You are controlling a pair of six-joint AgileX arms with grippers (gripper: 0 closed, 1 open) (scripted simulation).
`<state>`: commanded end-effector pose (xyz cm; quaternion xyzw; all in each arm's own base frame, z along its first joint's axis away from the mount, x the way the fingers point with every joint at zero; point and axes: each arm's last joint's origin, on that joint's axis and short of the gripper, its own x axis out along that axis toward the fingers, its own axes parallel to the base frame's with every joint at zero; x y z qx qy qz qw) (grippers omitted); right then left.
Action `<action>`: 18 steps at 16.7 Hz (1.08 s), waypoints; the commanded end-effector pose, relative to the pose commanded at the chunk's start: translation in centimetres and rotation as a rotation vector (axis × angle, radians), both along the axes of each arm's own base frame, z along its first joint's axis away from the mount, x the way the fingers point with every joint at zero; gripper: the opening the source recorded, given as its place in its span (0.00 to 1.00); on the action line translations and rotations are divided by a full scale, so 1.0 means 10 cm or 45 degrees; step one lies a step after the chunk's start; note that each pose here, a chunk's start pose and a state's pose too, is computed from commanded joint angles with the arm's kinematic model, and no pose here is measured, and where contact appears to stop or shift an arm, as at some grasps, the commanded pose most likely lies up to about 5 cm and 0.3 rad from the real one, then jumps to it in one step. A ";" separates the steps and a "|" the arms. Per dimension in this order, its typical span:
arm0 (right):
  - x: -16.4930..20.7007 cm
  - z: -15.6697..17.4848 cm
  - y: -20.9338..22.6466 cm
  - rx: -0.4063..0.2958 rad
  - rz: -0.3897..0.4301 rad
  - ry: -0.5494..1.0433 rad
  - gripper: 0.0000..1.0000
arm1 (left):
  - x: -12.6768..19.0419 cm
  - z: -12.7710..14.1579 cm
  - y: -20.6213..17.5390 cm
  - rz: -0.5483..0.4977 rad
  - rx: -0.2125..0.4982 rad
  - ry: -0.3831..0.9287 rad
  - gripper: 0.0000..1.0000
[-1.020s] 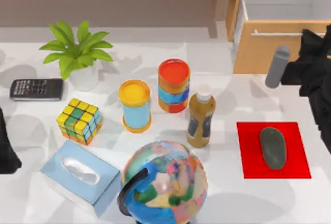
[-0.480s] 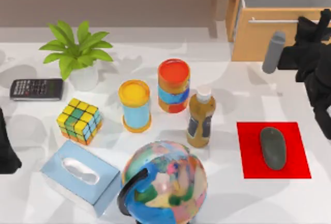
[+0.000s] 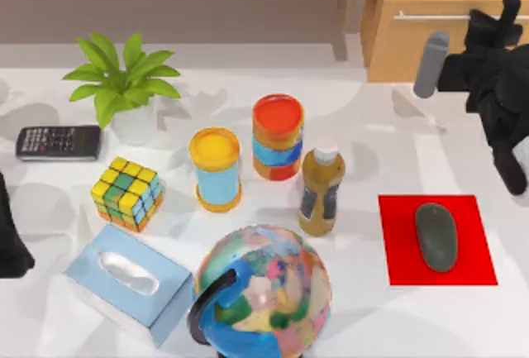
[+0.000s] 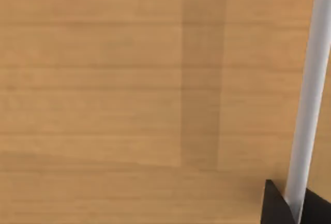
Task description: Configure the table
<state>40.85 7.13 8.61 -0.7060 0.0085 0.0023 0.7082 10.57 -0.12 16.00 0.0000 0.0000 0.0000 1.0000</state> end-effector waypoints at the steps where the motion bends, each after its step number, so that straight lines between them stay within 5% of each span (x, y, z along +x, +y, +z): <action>1: 0.07 0.00 0.00 0.000 0.001 0.001 0.00 | 0.00 0.00 0.00 0.000 0.000 0.000 1.00; 10: 0.31 0.02 -0.01 0.003 -0.002 -0.007 0.00 | 0.00 0.00 0.00 0.000 0.000 0.000 1.00; 18: 0.31 0.02 -0.01 0.003 -0.002 -0.007 0.60 | 0.00 0.00 0.00 0.000 0.000 0.000 1.00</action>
